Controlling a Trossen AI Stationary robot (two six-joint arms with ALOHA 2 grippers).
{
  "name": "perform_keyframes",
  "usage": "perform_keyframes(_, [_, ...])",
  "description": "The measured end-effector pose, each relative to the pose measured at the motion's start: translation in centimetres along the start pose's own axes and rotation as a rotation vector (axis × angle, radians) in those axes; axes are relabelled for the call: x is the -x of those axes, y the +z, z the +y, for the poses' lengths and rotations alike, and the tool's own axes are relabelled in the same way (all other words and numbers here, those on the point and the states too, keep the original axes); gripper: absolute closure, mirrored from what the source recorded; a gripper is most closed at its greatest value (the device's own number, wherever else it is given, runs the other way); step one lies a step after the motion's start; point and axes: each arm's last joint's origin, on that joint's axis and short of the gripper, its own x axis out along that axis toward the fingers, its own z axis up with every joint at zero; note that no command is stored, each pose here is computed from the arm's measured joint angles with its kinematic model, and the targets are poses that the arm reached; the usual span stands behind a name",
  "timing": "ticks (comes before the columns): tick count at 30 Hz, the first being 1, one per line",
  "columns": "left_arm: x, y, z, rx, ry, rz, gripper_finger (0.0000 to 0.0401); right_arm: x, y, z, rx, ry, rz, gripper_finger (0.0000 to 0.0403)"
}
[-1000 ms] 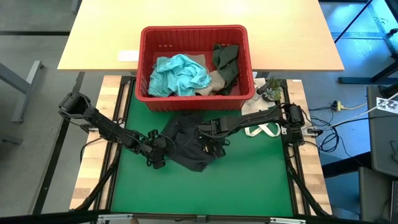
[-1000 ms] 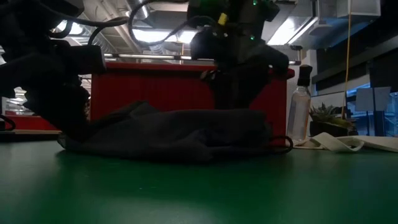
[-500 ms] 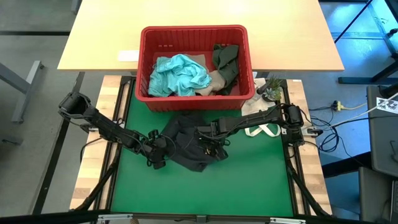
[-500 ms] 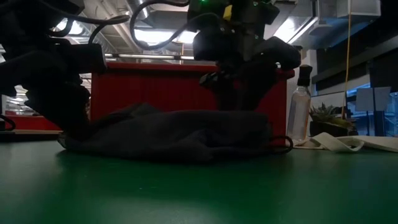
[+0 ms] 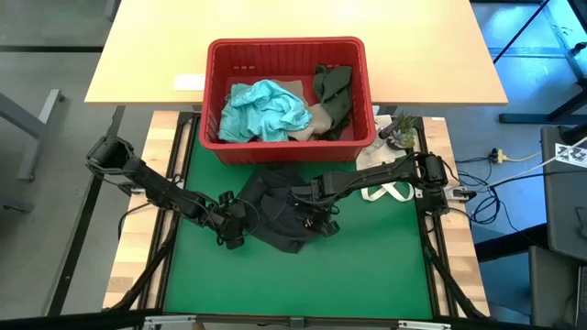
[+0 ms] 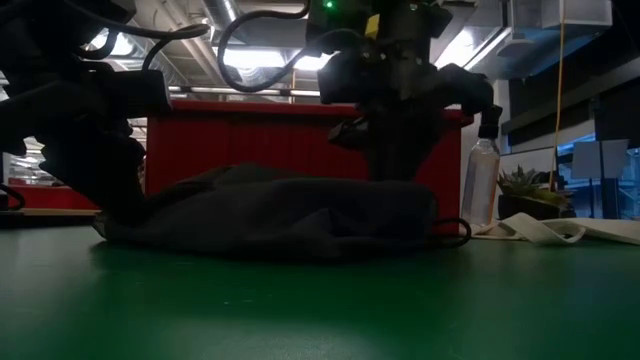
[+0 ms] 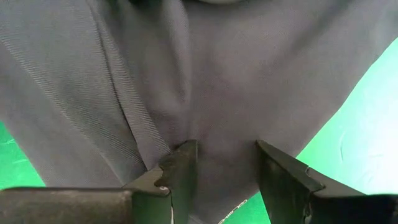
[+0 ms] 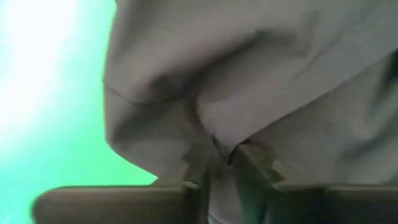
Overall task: Fold Laundry from Bin
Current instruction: Fold the black shorts from the red laundry bin
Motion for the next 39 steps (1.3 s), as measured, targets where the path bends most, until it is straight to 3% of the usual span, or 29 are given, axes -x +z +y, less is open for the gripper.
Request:
perform_keyframes(3, [0.0,0.0,0.0,0.000,0.000,0.000,0.0248,0.3,-0.2,-0.1,-0.007,-0.037,0.046,0.0394])
perform_keyframes(9, [0.0,0.0,0.0,0.000,0.000,0.000,0.0248,2.0,0.0,-0.1,-0.035,-0.099,0.126,0.0397])
perform_keyframes(16, [0.0,0.0,0.0,0.000,0.001,-0.002,0.0248,3.4,-0.6,-0.4,-0.148,-0.298,0.271,0.0398])
perform_keyframes(20, [0.0,0.0,0.0,0.001,0.001,-0.003,0.0248,3.4,-1.1,-0.5,-0.215,-0.293,0.292,0.0395])
perform_keyframes(30, [0.0,0.1,0.0,0.003,-0.004,-0.006,0.0248,2.8,-1.4,-0.3,-0.224,-0.261,0.306,0.0353])
perform_keyframes(39, [0.4,1.1,-0.7,0.020,-0.035,-0.041,0.0248,2.8,-1.4,-0.3,-0.270,-0.269,0.300,0.0254])
